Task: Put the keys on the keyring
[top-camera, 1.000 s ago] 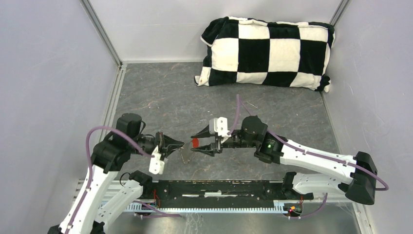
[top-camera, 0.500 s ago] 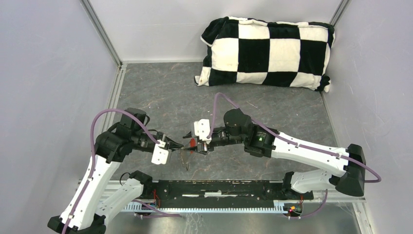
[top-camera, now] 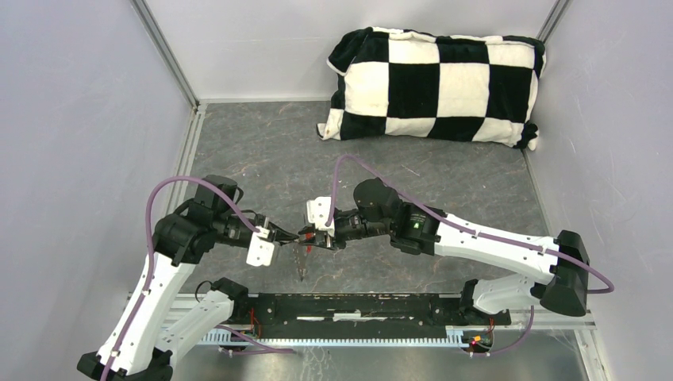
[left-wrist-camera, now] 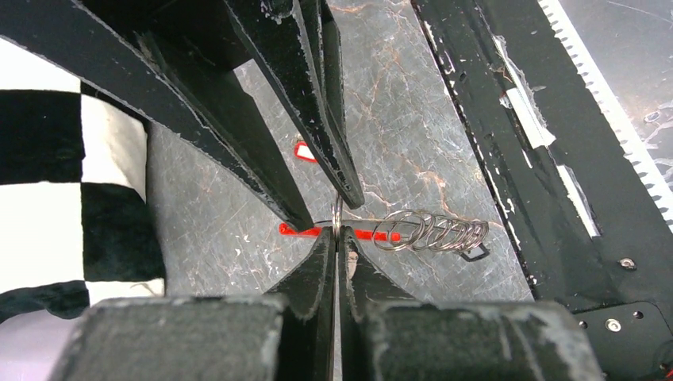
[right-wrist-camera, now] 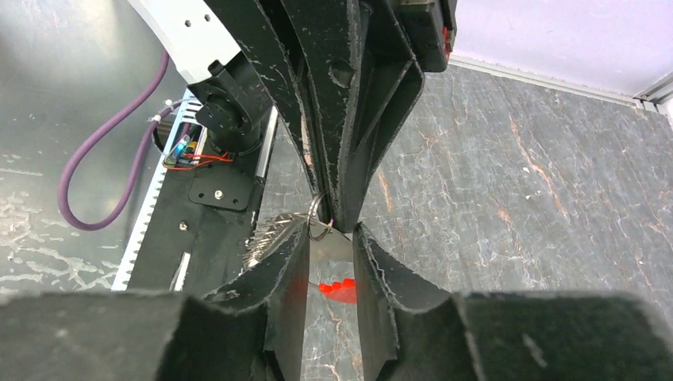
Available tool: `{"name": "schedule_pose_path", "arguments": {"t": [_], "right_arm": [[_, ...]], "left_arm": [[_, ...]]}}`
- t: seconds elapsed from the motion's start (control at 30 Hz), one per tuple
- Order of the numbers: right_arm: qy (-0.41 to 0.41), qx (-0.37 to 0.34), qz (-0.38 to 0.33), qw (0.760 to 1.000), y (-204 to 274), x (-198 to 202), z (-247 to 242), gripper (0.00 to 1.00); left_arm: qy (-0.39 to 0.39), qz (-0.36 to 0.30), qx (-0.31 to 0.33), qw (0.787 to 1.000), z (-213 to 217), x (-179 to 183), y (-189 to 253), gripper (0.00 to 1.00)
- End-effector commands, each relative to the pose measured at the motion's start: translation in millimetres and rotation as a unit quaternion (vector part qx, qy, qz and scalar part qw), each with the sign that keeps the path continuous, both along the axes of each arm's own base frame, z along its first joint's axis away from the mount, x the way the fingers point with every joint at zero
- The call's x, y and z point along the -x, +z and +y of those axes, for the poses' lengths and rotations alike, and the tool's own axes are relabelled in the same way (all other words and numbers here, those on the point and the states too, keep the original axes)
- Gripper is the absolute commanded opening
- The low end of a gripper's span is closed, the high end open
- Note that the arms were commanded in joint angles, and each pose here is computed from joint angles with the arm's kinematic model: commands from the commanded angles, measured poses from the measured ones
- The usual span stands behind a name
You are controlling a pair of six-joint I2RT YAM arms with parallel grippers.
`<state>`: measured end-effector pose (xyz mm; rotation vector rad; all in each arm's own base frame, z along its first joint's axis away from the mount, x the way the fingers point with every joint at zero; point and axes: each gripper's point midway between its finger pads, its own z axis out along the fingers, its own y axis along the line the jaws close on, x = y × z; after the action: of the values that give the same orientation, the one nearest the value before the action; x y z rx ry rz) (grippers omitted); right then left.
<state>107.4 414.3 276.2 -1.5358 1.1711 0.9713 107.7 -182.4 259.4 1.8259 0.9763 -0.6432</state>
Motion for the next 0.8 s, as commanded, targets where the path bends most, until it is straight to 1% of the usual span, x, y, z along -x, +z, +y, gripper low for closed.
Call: {"name": "schedule_pose_path", "arguments": {"t": [0.0,0.13,0.27,0.37,0.4,0.43,0.47,0.53,0.57,0.6,0.63,0.67,0.7,0.73,0.77], "right_arm": [[-0.009,-0.052,-0.014,0.998,34,-4,10,0.29],[-0.021,-0.061,-0.014,0.998,36,-8,10,0.19],[-0.024,-0.068,-0.011,0.997,37,-9,12,0.14],[-0.035,-0.068,-0.009,0.997,35,-13,14,0.01],[-0.041,-0.071,-0.008,0.997,36,-15,13,0.01],[-0.048,-0.074,-0.005,0.996,34,-16,13,0.0],[-0.054,-0.082,-0.005,0.995,35,-17,11,0.0],[-0.068,-0.109,-0.002,0.992,37,-18,4,0.0],[-0.074,-0.131,0.0,0.989,43,-17,-2,0.0],[-0.077,-0.152,0.004,0.985,45,-16,-7,0.0],[-0.078,-0.188,0.006,0.979,56,-15,-13,0.01],[-0.076,-0.208,0.011,0.975,56,-12,-19,0.0],[-0.076,-0.241,0.02,0.967,64,-9,-27,0.0],[-0.076,-0.265,0.034,0.961,67,-8,-32,0.0],[-0.073,-0.29,0.051,0.953,71,-6,-37,0.0]], "left_arm": [[0.006,0.002,0.018,1.0,-3,-1,17,0.02],[0.005,0.004,0.019,1.0,-4,-1,17,0.02],[0.004,0.01,0.022,1.0,-5,-1,17,0.02],[0.009,0.019,0.033,0.999,-8,-2,22,0.02],[0.011,0.022,0.037,0.999,-9,-3,24,0.02],[0.016,0.028,0.041,0.999,-10,-3,26,0.06],[0.022,0.036,0.046,0.998,-10,-4,28,0.12],[0.041,0.057,0.057,0.996,-12,-6,32,0.2],[0.051,0.07,0.062,0.994,-13,-7,34,0.23],[0.065,0.091,0.068,0.991,-13,-7,35,0.25],[0.073,0.096,0.074,0.99,-14,-9,37,0.25],[0.084,0.109,0.082,0.987,-14,-10,38,0.25],[0.097,0.135,0.092,0.982,-16,-9,39,0.26],[0.1,0.14,0.102,0.98,-17,-8,41,0.27],[0.1,0.16,0.119,0.975,-20,-5,45,0.27]]}}
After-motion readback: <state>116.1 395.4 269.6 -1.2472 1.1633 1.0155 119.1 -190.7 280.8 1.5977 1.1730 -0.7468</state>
